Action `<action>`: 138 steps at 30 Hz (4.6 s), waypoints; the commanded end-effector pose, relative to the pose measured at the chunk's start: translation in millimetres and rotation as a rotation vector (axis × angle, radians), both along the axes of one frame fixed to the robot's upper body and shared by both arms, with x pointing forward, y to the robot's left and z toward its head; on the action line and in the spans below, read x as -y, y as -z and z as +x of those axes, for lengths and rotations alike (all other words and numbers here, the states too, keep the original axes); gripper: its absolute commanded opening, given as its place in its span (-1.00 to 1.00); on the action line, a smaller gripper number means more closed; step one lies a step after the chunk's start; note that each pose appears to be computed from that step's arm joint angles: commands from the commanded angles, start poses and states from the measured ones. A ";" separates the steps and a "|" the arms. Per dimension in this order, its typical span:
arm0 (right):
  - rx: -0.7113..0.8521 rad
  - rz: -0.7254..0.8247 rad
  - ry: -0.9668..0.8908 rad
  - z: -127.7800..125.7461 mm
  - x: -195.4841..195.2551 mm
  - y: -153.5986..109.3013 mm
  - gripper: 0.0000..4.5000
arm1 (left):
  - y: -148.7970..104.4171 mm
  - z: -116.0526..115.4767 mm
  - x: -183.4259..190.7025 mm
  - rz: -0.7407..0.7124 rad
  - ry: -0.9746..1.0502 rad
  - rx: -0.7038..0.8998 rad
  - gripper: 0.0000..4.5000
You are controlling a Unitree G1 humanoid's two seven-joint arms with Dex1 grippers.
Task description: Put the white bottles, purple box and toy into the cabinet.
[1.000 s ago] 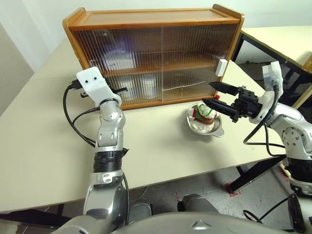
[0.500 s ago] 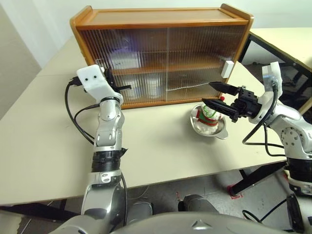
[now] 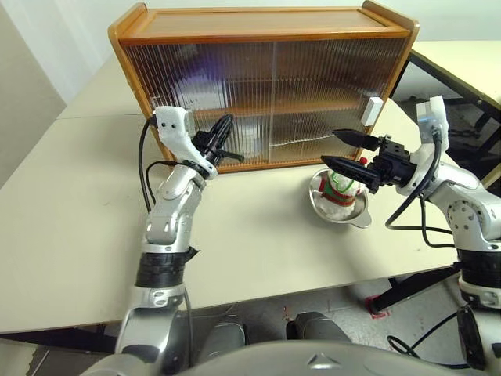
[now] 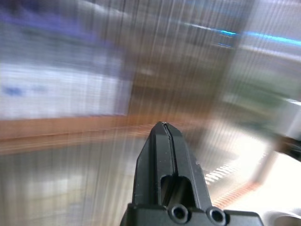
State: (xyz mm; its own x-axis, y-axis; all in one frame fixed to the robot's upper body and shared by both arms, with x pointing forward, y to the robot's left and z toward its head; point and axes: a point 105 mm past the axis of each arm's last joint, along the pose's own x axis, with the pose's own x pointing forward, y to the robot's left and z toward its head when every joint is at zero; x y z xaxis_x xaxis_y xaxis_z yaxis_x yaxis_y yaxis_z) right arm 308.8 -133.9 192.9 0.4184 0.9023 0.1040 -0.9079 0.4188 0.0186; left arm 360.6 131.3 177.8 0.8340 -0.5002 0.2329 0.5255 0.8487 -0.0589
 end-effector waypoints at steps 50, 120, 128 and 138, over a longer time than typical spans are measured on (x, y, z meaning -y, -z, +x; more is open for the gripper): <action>0.080 -0.066 0.700 109.5 110.1 19.9 -0.98 | -9.2 -83.7 -56.1 0.088 0.485 0.100 1.00; -0.128 -0.175 0.472 104.9 1.7 19.8 -0.98 | -7.6 -83.3 -47.5 0.048 0.488 0.118 1.00; -0.104 -0.153 0.436 115.4 -16.4 16.1 -0.98 | -7.3 -86.2 -49.8 0.051 0.478 0.114 1.00; -0.098 -0.123 0.325 108.3 -56.3 6.6 -0.98 | -7.6 -86.1 -48.6 0.050 0.474 0.113 1.00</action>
State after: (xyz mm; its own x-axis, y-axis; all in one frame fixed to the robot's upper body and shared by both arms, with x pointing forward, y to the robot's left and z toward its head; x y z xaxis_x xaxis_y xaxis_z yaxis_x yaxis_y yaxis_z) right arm 419.3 -89.3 176.8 0.7149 0.6963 -0.0640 -0.6950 0.7177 0.0433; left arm 276.2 182.8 183.8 0.4923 -0.8251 0.2772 0.8511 0.5231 0.0455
